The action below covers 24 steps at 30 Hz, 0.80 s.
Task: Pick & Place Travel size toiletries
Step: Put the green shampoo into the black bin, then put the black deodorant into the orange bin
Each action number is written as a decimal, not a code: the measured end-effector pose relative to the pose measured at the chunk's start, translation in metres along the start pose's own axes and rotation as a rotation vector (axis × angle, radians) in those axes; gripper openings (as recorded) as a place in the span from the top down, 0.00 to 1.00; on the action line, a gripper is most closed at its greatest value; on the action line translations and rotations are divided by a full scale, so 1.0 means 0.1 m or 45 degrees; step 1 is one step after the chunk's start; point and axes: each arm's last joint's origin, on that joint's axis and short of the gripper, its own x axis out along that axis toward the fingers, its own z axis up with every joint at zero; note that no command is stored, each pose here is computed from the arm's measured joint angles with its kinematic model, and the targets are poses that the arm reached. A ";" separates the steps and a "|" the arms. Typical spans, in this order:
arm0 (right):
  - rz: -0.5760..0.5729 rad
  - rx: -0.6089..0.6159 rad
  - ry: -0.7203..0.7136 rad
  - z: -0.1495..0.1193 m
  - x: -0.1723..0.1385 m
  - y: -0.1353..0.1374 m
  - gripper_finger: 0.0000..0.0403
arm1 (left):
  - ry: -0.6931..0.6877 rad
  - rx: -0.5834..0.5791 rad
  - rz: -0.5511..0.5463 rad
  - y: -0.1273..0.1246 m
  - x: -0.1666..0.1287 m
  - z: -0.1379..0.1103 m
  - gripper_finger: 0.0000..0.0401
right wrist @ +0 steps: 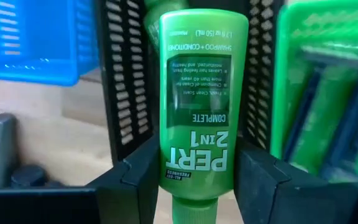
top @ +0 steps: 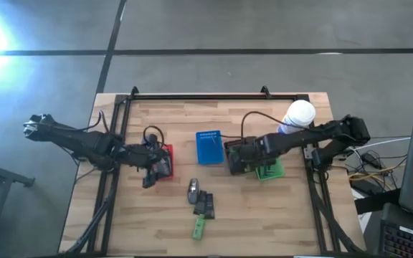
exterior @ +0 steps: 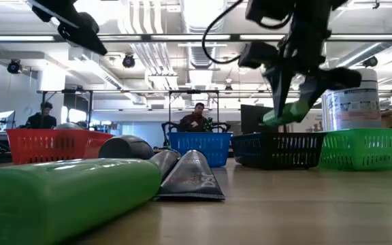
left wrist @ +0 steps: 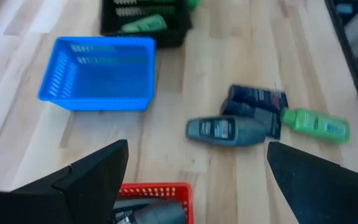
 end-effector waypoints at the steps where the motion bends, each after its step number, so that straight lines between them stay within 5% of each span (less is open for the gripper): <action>1: 0.010 0.002 -0.003 0.05 0.04 -0.01 0.62 | 0.016 0.022 -0.008 -0.01 0.02 0.00 0.03; 14: -0.043 -0.176 -0.068 0.16 0.10 -0.11 0.32 | 0.228 0.251 -0.103 -0.14 0.51 -0.06 0.03; 24: 0.005 -0.813 -0.109 -0.12 -0.21 0.08 0.15 | 0.148 1.207 -0.371 -0.33 1.10 -0.09 0.03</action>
